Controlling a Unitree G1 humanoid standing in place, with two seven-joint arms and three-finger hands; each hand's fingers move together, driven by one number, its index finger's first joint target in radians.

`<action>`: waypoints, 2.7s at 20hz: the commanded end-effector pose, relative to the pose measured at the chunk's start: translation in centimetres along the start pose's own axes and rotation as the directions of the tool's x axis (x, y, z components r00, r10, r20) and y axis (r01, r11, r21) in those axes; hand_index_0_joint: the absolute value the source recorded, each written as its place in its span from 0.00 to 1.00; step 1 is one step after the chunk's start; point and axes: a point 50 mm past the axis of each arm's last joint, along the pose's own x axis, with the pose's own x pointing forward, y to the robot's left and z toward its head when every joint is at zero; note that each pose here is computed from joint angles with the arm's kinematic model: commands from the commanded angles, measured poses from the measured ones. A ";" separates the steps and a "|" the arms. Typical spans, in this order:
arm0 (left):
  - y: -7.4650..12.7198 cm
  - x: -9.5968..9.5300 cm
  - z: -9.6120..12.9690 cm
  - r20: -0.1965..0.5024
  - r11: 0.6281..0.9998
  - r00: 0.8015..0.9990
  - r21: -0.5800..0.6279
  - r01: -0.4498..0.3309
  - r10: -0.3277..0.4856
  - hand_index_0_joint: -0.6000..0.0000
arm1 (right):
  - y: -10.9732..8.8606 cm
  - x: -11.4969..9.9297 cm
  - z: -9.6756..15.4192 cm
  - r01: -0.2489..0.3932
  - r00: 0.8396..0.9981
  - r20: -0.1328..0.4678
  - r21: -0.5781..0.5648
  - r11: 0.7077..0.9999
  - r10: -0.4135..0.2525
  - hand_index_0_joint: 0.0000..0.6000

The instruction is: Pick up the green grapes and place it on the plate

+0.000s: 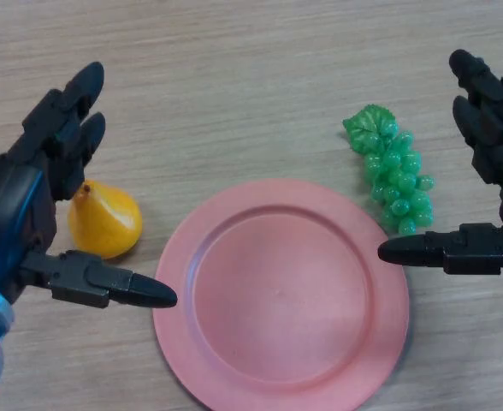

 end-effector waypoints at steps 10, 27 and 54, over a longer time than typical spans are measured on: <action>0.9 -1.1 3.2 0.178 0.998 0.983 0.044 -0.052 0.043 1.00 | -1.8 -0.2 3.2 0.052 0.977 0.213 -0.096 0.994 -0.031 0.00; 0.9 -0.9 3.1 0.150 0.999 0.987 -0.014 -0.052 0.053 1.00 | -1.1 9.1 -2.1 0.185 0.975 0.172 -0.258 0.948 -0.144 0.00; 1.4 -0.7 3.0 0.157 0.998 0.985 0.004 -0.070 0.069 1.00 | -2.1 9.3 -3.1 0.105 0.992 0.092 -0.199 0.974 -0.088 1.00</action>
